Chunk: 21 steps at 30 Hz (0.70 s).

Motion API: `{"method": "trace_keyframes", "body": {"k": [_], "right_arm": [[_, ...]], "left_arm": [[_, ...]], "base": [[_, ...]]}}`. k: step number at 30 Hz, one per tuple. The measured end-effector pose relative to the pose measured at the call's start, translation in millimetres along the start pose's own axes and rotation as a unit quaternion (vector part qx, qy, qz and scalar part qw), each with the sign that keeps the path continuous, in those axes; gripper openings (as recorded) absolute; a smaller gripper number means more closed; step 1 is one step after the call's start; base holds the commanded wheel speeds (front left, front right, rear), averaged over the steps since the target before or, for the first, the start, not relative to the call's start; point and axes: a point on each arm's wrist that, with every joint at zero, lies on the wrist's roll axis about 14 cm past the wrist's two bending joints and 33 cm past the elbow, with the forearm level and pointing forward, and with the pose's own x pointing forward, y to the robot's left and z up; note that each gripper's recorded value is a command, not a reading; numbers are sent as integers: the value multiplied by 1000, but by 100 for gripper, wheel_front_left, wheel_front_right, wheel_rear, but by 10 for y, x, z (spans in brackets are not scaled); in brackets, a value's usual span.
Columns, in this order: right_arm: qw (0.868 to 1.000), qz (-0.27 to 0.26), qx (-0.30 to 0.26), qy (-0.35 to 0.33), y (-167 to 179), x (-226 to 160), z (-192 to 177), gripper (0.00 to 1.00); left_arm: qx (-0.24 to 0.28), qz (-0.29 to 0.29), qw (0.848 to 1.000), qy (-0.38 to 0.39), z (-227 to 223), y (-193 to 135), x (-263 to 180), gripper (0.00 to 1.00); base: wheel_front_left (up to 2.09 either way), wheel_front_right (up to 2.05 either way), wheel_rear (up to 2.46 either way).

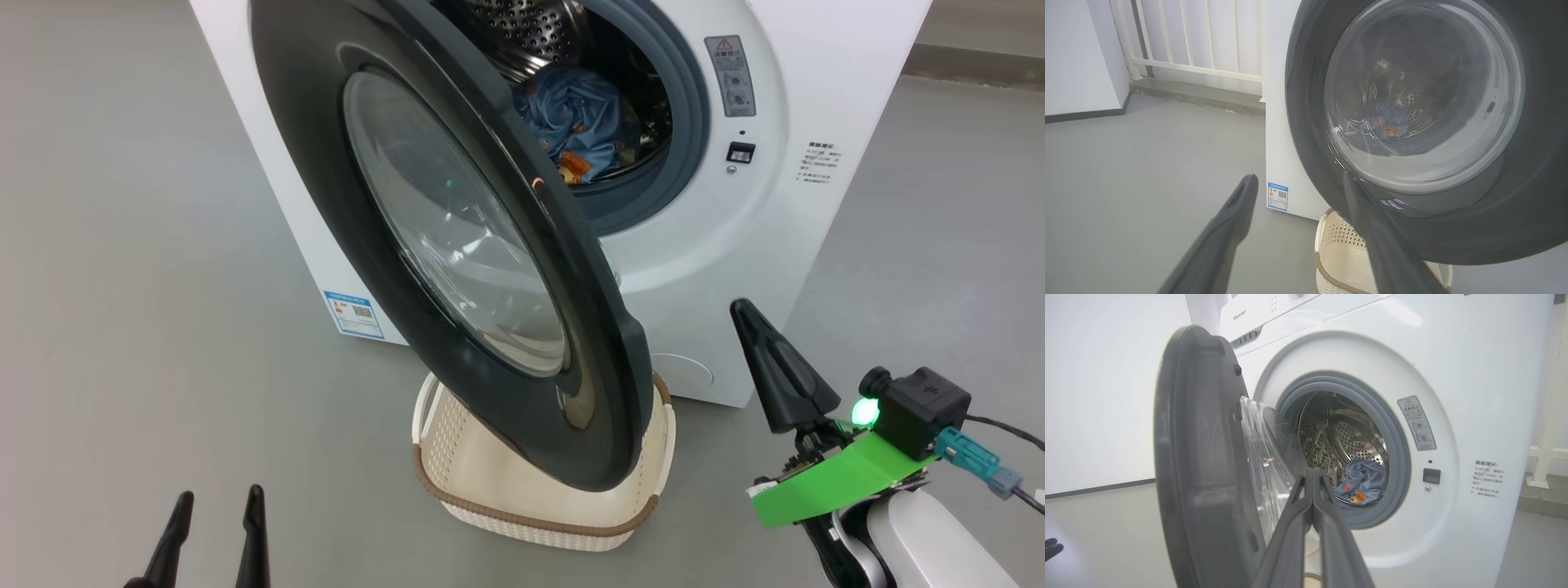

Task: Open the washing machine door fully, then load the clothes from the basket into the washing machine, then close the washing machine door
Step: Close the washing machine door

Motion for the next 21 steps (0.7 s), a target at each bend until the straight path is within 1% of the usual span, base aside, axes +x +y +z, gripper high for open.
{"method": "trace_keyframes", "body": {"k": [3,7,13,18,21], "right_arm": [[999,20,-2,-32,127,68,204,0],[996,59,-3,-70,387,116,451,0],[988,119,4,-101,794,83,647,0],[983,160,17,-85,1065,15,544,0],[984,167,26,-62,1120,-21,390,0]], "left_arm": [[-1,1,1000,-3,15,5,-9,100],[-2,1,1000,-6,30,7,-16,100],[-2,3,1000,-9,47,17,-22,100],[-3,6,1000,-5,25,34,-45,100],[-3,8,1000,-3,9,38,-50,100]], "base": [[0,0,0],[0,0,0],[0,0,0],[0,0,0],[0,0,0]]}}
